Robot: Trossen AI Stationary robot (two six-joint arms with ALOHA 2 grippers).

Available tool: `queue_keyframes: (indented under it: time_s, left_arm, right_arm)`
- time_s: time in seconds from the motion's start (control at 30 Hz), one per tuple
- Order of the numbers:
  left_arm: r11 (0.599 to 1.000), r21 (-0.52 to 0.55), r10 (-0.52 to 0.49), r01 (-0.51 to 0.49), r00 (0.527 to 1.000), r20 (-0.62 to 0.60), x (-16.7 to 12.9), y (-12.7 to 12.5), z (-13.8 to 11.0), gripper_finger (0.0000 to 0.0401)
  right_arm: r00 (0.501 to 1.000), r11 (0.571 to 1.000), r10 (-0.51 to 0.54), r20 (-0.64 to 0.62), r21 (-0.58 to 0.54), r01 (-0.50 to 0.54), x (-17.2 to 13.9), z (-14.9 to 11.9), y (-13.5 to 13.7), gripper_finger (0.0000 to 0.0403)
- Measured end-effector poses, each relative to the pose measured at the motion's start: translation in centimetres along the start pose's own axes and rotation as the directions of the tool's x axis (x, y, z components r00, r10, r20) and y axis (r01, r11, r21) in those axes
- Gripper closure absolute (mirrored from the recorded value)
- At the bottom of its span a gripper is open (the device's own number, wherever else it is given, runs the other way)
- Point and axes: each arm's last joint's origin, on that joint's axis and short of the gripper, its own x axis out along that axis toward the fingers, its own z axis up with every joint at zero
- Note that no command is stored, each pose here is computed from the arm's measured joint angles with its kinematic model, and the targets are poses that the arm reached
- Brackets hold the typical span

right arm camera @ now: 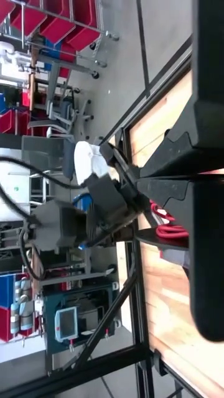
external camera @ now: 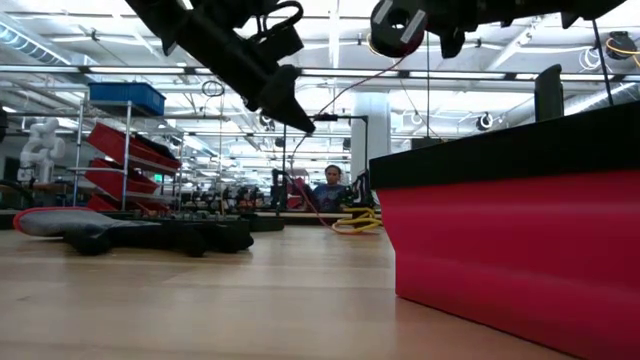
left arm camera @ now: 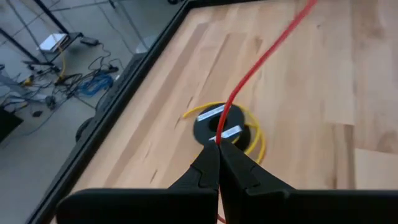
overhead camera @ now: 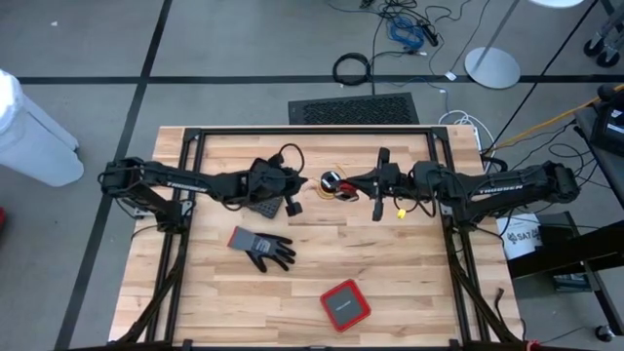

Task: Coil cords
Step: Coil the red wire onto the spool

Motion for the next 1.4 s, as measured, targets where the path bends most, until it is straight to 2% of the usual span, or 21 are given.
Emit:
queue_keyframes:
  time_s: [0.3,0.53,0.77,0.97,1.27,1.4]
  left_arm:
    - [1.0,-0.021,0.007,-0.007,1.0,-0.002,0.1,0.3,0.0,0.0401]
    - [1.0,-0.013,0.006,-0.006,1.0,-0.018,0.0,0.3,-0.1,0.0401]
    - [1.0,-0.018,-0.022,0.022,1.0,-0.01,-0.1,0.3,0.2,0.0401]
    - [0.993,-0.05,-0.103,0.105,0.993,0.05,-0.3,0.3,1.8,0.0401]
    - [0.957,-0.102,-0.25,0.27,0.952,0.174,-1.2,-0.3,4.7,0.0401]
    - [0.941,-0.112,-0.293,0.319,0.934,0.203,-1.6,-0.9,5.5,0.0401]
  right_arm:
    - [1.0,1.0,0.024,0.012,0.0,-0.024,0.0,0.1,0.1,0.0403]
    - [0.995,1.0,0.011,-0.102,-0.016,-0.013,-0.1,-1.0,0.0,0.0403]
    - [0.969,0.993,-0.084,-0.231,-0.099,0.063,-0.3,-2.3,-0.4,0.0403]
    - [0.935,0.977,-0.171,-0.312,-0.173,0.121,-0.5,-3.2,-0.8,0.0403]
    - [0.901,0.95,-0.26,-0.347,-0.262,0.173,0.5,-4.4,-0.9,0.0403]
    - [0.891,0.93,-0.317,-0.325,-0.29,0.225,1.5,-4.9,-1.0,0.0403]
